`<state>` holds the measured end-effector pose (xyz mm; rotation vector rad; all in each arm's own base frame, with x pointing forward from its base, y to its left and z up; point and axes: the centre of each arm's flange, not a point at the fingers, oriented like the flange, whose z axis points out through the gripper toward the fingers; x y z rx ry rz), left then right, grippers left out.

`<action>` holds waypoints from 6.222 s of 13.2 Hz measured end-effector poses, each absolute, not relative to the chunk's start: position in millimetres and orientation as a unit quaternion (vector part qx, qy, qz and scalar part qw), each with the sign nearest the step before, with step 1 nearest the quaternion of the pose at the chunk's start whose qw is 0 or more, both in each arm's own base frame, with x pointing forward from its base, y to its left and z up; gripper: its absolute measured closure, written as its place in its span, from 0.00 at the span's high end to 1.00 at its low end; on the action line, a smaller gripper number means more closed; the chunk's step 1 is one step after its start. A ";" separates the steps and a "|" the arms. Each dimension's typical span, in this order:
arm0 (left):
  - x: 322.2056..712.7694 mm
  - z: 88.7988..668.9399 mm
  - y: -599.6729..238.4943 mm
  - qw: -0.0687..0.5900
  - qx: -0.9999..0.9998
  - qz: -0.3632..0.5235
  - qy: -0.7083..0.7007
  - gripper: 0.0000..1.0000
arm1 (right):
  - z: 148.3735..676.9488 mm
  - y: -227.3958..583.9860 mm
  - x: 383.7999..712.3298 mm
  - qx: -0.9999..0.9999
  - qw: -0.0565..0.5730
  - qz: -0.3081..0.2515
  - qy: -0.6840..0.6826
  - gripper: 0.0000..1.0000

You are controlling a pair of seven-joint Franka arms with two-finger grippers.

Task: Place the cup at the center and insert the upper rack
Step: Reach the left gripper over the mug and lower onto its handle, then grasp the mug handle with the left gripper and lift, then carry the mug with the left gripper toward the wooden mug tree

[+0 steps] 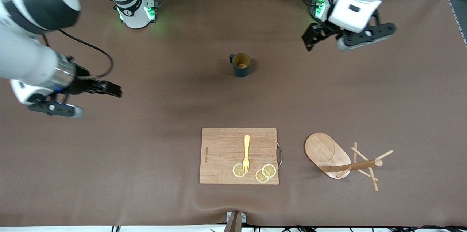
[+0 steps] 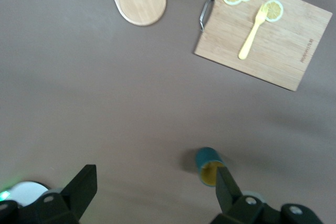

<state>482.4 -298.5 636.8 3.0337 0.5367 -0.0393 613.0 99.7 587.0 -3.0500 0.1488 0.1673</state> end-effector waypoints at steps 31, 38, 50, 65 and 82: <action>243.8 239.0 -648.6 -0.156 0.854 0.236 0.437 1.00 | 638.0 -36.3 580.4 -0.999 0.037 0.029 -0.009 1.00; 216.8 191.9 -651.5 -0.150 0.815 0.292 0.478 1.00 | 642.2 -39.0 577.3 -0.999 0.035 0.025 -0.005 1.00; 226.7 147.8 -637.8 -0.172 0.787 0.318 0.500 0.87 | 643.0 -38.6 576.3 -0.999 0.034 0.025 -0.005 1.00; 274.0 203.4 -640.3 -0.155 0.799 0.298 0.498 0.21 | 644.0 -37.1 575.7 -0.999 0.034 0.025 -0.006 1.00; 518.8 502.2 -470.0 0.018 0.818 0.042 0.574 0.21 | 647.3 -34.9 572.5 -0.999 0.032 0.025 -0.007 1.00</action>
